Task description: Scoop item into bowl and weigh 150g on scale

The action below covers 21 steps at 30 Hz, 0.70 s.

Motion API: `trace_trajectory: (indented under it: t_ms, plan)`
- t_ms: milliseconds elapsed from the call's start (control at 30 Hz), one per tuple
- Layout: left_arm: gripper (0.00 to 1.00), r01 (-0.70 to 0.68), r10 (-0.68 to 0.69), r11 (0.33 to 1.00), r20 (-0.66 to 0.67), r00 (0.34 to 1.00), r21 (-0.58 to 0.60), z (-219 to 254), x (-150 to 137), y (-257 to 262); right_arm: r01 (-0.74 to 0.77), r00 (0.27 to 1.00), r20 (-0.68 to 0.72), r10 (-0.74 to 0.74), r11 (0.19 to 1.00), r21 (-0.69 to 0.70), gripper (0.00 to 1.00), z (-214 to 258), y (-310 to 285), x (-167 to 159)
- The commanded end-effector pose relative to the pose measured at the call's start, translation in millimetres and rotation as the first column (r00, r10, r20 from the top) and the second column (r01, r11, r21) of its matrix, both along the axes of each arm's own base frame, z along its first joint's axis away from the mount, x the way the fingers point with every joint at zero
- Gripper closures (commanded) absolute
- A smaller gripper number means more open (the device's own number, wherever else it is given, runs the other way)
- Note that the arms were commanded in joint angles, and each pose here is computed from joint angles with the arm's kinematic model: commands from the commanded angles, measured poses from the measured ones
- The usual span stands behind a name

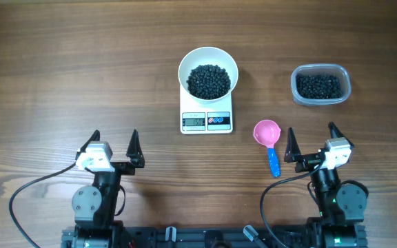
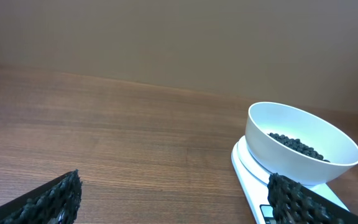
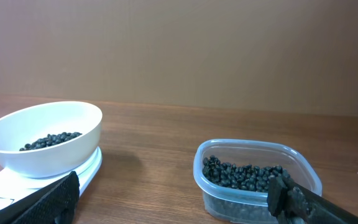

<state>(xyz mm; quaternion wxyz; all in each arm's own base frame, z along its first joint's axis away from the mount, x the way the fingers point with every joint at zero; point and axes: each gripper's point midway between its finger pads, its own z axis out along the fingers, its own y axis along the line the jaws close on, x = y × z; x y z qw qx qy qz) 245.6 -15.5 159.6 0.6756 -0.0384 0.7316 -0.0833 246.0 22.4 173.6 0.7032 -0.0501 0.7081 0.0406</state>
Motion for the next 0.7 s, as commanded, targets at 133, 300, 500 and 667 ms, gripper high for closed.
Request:
trace_trajectory:
  t_ms: [133,300,500,667]
  plan:
    - [0.00,0.014,-0.014,1.000,0.002,1.000,0.019,-2.4,-0.2,-2.4,0.013,1.000,0.014,-0.013,1.000,-0.012,0.00,2.4,-2.0,-0.3]
    - [0.00,0.014,-0.014,1.000,0.002,1.000,0.019,-2.4,-0.2,-2.4,0.013,1.000,0.014,-0.013,1.000,-0.012,0.00,2.4,-2.0,-0.3]
    - [0.00,0.014,-0.014,1.000,0.002,1.000,0.019,-2.4,-0.2,-2.4,0.013,1.000,0.014,-0.013,1.000,-0.012,0.00,2.4,-2.0,-0.3]
    - [0.00,0.014,-0.014,1.000,0.002,1.000,0.019,-2.4,-0.2,-2.4,0.013,1.000,0.014,-0.013,1.000,-0.012,0.00,2.4,-2.0,-0.3]
